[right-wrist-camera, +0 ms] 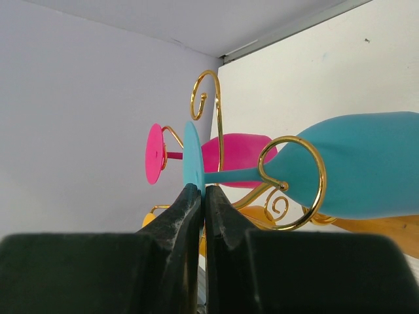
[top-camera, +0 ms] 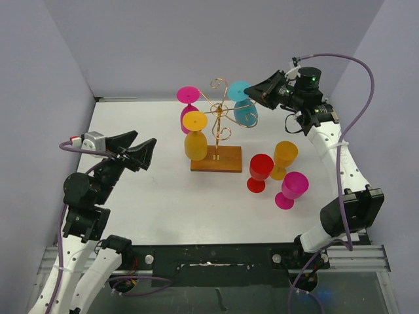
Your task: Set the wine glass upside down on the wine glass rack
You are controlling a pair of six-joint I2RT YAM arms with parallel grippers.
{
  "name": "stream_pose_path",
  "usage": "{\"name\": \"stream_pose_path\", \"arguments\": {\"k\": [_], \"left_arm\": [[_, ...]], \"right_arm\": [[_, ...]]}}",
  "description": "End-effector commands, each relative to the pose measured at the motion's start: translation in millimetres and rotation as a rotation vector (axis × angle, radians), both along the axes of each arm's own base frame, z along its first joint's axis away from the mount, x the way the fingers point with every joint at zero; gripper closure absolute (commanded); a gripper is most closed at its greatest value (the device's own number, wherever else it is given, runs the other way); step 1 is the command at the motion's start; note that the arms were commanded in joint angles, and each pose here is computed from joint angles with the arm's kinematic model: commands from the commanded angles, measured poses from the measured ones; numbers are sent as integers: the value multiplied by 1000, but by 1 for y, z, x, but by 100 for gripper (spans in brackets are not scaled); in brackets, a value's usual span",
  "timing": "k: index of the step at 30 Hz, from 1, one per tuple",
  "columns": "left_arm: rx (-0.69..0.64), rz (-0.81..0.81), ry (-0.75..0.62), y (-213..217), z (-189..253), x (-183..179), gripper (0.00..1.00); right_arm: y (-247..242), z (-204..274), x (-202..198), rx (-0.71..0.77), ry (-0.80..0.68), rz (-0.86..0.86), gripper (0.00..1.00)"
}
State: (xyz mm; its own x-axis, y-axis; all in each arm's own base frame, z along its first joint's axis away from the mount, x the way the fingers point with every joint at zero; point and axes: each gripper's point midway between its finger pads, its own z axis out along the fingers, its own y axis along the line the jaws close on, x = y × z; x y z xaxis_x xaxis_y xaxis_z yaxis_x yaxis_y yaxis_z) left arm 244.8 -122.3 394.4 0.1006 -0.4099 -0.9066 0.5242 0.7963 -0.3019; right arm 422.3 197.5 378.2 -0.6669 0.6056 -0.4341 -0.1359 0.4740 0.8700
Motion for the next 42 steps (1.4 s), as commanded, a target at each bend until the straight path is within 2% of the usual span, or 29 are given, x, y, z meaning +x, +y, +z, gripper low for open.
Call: {"name": "stream_pose_path", "arguments": {"k": [1,12,25,33,42], "left_arm": [[-20,22,-67,5,18,-4,30],[-32,33,-73,8,21,-5,30],[-36,39,-71,9,20,-7,30],[-33,44,-67,10,19,-6,30],[-30,47,-75,11,22,-7,30]], "right_arm": [[-7,37,-12,10,-106,-41,100],[-22,40,-17,-23,-115,-116,100],[-49,26,-1,-55,-100,-214,100],[-47,30,8,-94,-155,-174,100],[-42,32,15,-135,-205,-115,93]]}}
